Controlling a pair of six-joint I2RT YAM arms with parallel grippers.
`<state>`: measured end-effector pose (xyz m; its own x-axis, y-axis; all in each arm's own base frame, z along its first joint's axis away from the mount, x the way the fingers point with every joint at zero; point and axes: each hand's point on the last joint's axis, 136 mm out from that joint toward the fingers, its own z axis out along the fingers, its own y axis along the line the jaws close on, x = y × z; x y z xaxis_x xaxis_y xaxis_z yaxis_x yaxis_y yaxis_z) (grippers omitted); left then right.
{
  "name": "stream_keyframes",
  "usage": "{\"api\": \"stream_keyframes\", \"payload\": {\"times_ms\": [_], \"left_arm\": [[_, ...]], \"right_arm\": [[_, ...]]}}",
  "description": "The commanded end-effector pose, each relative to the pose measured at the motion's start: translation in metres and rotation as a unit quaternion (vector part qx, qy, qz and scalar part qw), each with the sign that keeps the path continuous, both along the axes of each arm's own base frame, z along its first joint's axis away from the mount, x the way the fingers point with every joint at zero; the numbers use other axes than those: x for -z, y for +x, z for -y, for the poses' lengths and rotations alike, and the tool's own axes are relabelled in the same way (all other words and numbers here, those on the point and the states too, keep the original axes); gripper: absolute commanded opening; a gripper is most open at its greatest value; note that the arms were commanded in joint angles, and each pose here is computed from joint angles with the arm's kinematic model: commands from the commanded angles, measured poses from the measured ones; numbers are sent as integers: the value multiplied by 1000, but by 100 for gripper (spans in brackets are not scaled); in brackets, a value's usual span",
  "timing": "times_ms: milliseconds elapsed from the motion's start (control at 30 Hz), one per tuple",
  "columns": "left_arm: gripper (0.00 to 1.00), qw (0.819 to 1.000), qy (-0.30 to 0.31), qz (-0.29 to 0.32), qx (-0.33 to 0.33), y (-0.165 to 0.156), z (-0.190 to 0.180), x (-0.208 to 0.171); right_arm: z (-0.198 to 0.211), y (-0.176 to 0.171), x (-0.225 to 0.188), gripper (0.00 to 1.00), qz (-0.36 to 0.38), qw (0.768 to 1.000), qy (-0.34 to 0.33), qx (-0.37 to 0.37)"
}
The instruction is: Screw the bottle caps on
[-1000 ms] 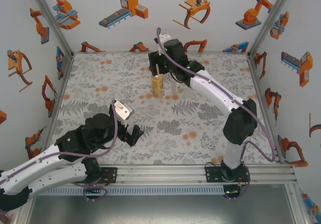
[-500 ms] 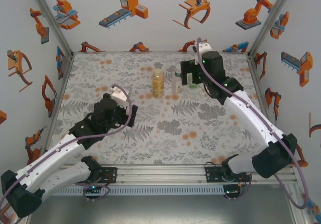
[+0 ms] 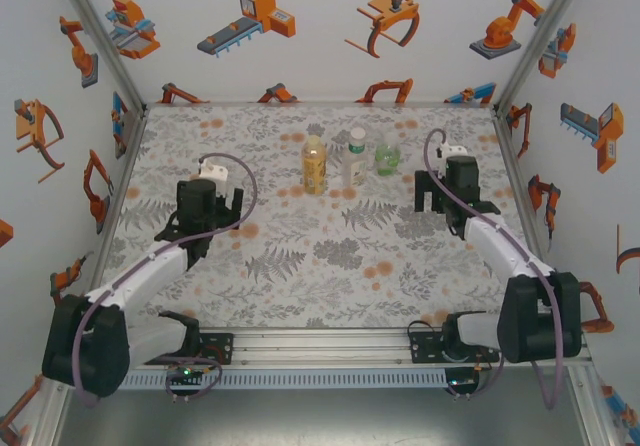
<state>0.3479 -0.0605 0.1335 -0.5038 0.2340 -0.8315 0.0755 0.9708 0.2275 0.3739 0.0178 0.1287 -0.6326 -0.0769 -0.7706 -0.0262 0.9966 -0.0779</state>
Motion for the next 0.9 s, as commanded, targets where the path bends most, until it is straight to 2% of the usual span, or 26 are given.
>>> {"api": "stream_keyframes", "payload": {"times_ms": [0,133,267,367,500,600,700,767,867], "left_arm": [[97,998,-17,56,-1,20,-5,-5],[97,997,-18,70,1,30,-10,20],[97,997,-12,81,6,42,-15,22],[97,995,-50,89,-22,44,-35,26],[97,990,-101,101,-6,38,-41,29],[97,986,-111,124,26,37,-34,37],[97,989,-117,86,23,41,-36,42],[97,989,-121,88,-10,48,-48,43],[97,989,-119,83,-32,50,-55,44]], "right_arm": [[9,20,-6,99,94,996,3,0],[19,23,12,99,121,992,19,12],[21,25,27,99,136,990,25,4],[27,23,33,99,144,989,42,8],[26,19,40,99,157,986,55,-1],[28,20,39,99,162,985,59,3],[31,20,39,99,163,985,58,11],[45,20,40,99,163,984,52,55],[47,18,40,99,163,983,49,62]]}}
